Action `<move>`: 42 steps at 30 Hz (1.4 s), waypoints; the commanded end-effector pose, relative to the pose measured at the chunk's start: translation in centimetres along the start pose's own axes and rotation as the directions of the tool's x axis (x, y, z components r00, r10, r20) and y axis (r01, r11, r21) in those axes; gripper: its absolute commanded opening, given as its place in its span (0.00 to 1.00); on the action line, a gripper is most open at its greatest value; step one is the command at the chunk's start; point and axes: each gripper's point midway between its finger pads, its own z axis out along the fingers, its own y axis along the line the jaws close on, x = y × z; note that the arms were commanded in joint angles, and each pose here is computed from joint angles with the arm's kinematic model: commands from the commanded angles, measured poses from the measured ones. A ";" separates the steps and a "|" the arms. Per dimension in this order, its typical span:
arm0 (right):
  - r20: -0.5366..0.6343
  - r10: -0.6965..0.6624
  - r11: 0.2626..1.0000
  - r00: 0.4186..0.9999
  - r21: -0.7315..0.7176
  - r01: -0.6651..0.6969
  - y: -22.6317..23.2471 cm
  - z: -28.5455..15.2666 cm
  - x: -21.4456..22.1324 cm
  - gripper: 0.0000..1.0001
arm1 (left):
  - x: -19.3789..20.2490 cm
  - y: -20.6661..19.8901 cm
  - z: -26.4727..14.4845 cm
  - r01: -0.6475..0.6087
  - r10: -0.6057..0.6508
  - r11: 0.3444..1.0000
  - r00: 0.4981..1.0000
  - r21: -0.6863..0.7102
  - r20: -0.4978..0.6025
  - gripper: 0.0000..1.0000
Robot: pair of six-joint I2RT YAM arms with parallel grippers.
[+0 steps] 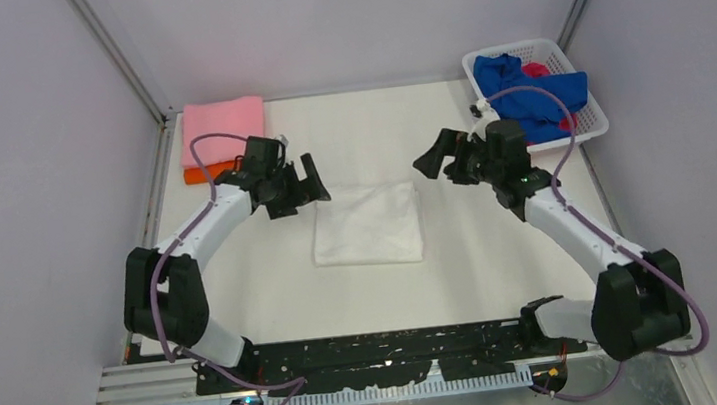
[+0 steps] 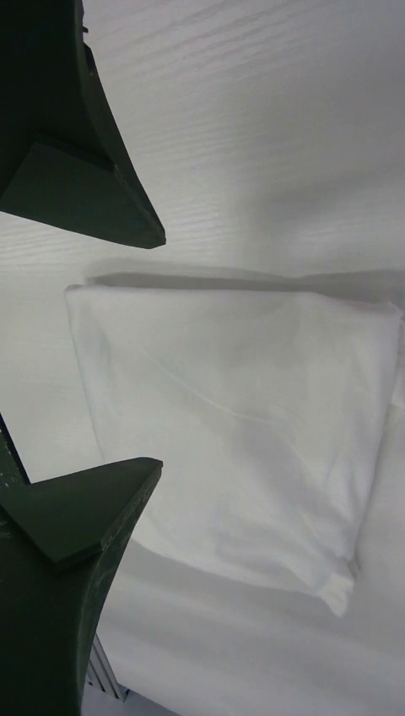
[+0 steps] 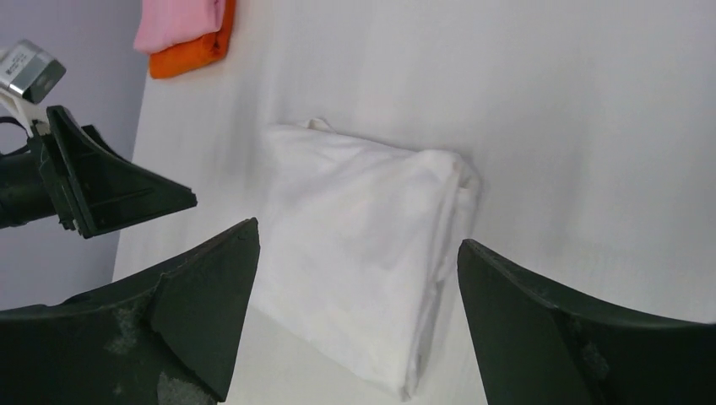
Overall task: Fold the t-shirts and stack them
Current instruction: Put the neatly folded tshirt into the corner of the board with the left arm
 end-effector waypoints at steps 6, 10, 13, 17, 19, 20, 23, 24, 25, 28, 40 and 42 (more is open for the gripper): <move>0.223 -0.094 0.916 0.970 0.401 -0.004 -7.7 -9.2 -0.8 0.95 | 4.2 3.7 4.2 -0.004 -0.017 0.993 0.985 -0.120 -0.174 1.00; 0.229 -0.127 0.896 0.965 0.443 0.013 -8.3 -10.7 -0.5 0.95 | 5.1 3.1 5.7 -0.020 -0.006 0.993 0.976 -0.118 -0.219 0.99; 0.204 -0.140 0.883 0.969 0.469 0.029 -8.7 -11.1 -0.1 0.95 | 6.2 2.4 6.5 -0.043 0.013 0.992 0.968 -0.115 -0.252 0.96; 0.184 -0.148 0.869 0.972 0.493 0.039 -9.3 -11.3 0.1 0.95 | 7.7 2.0 7.2 -0.062 0.021 0.989 0.959 -0.134 -0.284 0.86; 0.180 -0.147 0.867 0.973 0.496 0.039 -9.4 -11.3 0.3 0.95 | 8.5 2.3 7.4 -0.073 0.018 0.982 0.955 -0.175 -0.297 0.81; 0.179 -0.148 0.867 0.973 0.497 0.040 -9.4 -11.3 0.3 0.95 | 8.9 2.4 7.5 -0.080 0.019 0.978 0.953 -0.191 -0.302 0.79; 0.177 -0.151 0.866 0.973 0.499 0.044 -9.5 -11.3 0.3 0.96 | 10.1 3.0 7.9 -0.090 0.004 0.963 0.948 -0.253 -0.318 0.70; 0.177 -0.153 0.865 0.972 0.500 0.045 -9.5 -11.3 0.3 0.95 | 10.4 3.2 8.0 -0.096 0.002 0.957 0.947 -0.276 -0.322 0.66; 0.179 -0.154 0.863 0.972 0.503 0.044 -9.6 -11.4 0.2 0.96 | 10.7 3.3 8.2 -0.103 0.002 0.950 0.946 -0.295 -0.325 0.63; 0.181 -0.158 0.858 0.971 0.511 0.045 -9.7 -11.5 0.2 0.95 | 11.6 3.2 8.8 -0.125 0.007 0.938 0.939 -0.323 -0.345 0.58; 0.195 -0.174 0.850 0.965 0.525 0.047 -10.0 -11.7 -0.1 0.95 | 8.2 2.9 8.9 -0.206 0.071 0.879 0.948 -0.430 -0.309 0.00; 0.198 -0.178 0.851 0.964 0.523 0.050 -10.0 -11.6 -0.2 0.96 | 5.8 2.6 7.8 -0.232 0.117 0.855 0.958 -0.463 -0.263 0.00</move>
